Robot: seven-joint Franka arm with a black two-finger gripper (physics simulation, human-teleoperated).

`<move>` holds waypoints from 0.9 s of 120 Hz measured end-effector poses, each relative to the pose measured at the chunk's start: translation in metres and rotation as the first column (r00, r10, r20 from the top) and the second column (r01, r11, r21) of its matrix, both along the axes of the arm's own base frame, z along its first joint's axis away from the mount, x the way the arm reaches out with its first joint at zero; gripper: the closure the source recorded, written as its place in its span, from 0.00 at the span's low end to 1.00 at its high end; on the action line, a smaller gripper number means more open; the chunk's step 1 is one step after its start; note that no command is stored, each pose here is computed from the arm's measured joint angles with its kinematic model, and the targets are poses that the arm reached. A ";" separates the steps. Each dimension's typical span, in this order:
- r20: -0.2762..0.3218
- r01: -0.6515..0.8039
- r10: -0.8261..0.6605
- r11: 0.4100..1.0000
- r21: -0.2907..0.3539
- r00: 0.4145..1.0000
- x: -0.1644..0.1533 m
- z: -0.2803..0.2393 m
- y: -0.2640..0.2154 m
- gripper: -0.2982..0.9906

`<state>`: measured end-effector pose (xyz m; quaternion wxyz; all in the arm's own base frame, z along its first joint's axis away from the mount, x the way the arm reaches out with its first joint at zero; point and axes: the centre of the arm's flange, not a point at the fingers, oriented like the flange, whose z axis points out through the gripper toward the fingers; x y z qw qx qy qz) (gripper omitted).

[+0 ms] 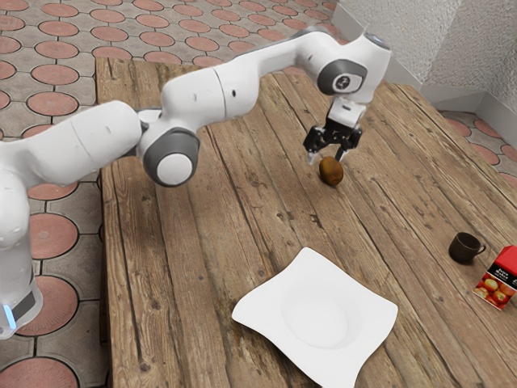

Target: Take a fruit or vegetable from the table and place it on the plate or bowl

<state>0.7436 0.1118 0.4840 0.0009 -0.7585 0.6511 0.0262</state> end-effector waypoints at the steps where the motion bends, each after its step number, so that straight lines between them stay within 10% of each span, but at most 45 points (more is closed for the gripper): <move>1: 0.002 0.005 -0.005 1.000 0.000 1.000 0.000 0.000 -0.001 0.23; 108: 0.184 0.163 -0.171 0.985 0.057 0.968 0.026 -0.034 0.033 0.23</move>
